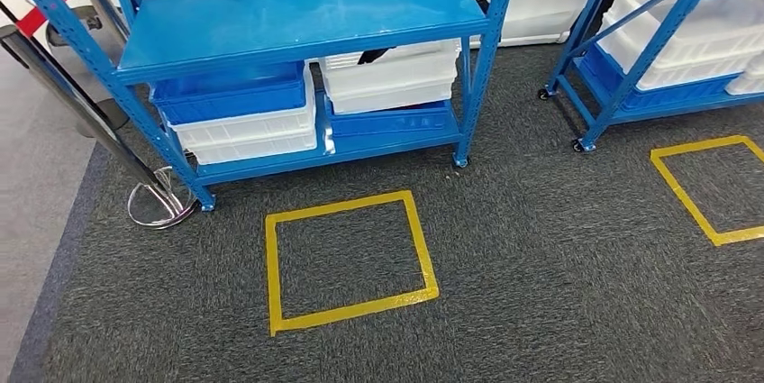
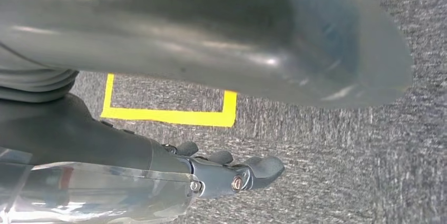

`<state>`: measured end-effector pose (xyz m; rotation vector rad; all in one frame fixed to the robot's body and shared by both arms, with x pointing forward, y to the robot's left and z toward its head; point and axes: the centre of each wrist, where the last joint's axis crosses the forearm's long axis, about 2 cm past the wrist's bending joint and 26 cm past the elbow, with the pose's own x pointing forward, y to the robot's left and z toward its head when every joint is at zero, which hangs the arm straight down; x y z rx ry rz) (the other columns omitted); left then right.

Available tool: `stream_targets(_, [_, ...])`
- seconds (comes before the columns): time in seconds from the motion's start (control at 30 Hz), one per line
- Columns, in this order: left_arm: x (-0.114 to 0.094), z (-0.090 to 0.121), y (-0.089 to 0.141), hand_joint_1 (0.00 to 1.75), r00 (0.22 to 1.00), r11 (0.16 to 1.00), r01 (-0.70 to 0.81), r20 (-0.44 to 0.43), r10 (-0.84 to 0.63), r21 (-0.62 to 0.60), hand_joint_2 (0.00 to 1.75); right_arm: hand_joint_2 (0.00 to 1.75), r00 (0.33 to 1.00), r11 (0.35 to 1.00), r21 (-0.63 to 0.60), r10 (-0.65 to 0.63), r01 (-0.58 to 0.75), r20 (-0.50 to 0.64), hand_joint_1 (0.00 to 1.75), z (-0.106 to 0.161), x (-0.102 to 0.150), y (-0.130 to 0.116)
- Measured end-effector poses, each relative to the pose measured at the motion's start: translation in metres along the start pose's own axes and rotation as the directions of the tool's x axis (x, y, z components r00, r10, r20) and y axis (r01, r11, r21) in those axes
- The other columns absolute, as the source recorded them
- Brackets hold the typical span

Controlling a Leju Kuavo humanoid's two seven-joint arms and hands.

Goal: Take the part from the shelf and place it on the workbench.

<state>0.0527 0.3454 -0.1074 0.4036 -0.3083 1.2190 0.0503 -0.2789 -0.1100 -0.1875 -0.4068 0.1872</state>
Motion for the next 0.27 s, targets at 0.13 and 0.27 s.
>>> stream_targets(0.13, [0.0008, -0.0006, 0.001, 0.0, 1.0, 1.0, -0.019, 0.012, 0.019, -0.005, 0.0, 0.0, 1.0, 1.0, 0.006, -0.014, 0.014, -0.022, 0.0, -0.0002, 0.0002, -0.0004])
stream_targets(0.27, [0.0009, -0.0011, 0.003, 0.0, 1.0, 1.0, -0.027, 0.012, 0.027, 0.001, 0.0, 0.0, 0.999, 1.0, 0.005, -0.021, 0.022, -0.031, 0.0, -0.0003, 0.0001, -0.0008])
